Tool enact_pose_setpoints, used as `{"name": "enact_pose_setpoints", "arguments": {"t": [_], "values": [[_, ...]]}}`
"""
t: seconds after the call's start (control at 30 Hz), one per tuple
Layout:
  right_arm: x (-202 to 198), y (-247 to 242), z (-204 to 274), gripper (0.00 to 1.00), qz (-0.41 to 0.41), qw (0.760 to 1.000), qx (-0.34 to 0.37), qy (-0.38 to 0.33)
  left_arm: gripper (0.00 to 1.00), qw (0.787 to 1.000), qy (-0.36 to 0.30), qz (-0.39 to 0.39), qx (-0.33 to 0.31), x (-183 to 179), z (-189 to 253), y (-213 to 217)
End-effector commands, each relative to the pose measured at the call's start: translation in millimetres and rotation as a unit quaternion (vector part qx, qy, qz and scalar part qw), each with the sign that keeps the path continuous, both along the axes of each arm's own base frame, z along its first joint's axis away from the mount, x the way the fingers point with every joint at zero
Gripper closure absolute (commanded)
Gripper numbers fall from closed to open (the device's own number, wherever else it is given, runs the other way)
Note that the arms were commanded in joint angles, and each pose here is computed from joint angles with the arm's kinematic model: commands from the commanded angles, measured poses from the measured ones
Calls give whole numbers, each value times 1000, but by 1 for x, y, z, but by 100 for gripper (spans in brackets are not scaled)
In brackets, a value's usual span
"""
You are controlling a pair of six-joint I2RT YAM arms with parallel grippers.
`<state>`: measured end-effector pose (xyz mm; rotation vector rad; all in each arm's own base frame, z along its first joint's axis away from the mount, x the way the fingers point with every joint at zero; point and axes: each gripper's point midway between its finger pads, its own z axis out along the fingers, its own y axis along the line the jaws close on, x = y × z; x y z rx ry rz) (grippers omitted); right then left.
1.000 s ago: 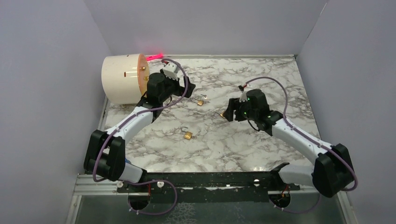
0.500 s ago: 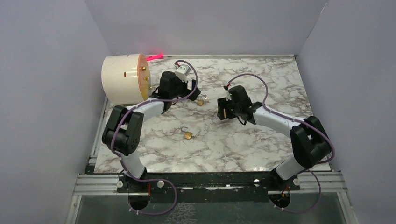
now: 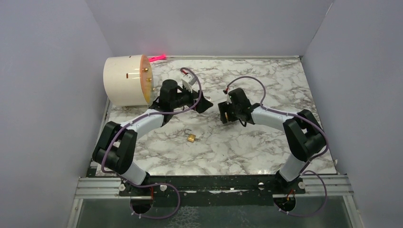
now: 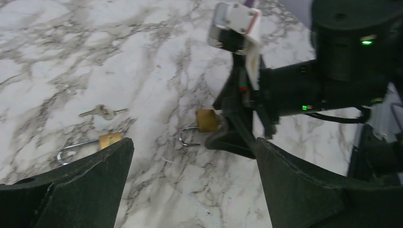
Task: Lock with the key
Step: Pick up the lock from the center of the board.
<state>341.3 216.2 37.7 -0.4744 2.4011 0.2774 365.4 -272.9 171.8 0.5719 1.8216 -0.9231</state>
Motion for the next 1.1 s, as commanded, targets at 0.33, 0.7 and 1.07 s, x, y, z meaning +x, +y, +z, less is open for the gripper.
{"name": "enact_pose_setpoints", "arguments": {"t": [0.33, 0.7, 1.07], "values": [[32, 8, -26, 31, 3, 1000, 4, 1, 1, 984, -28, -158, -74, -85, 46, -12], [7, -4, -28, 40, -1, 1000, 3, 22, 2, 919, 27, -377, -114, -147, 76, -25], [-1, -15, -19, 36, -14, 1000, -4, 16, 2, 889, 23, -441, -120, -173, 97, -27]]}}
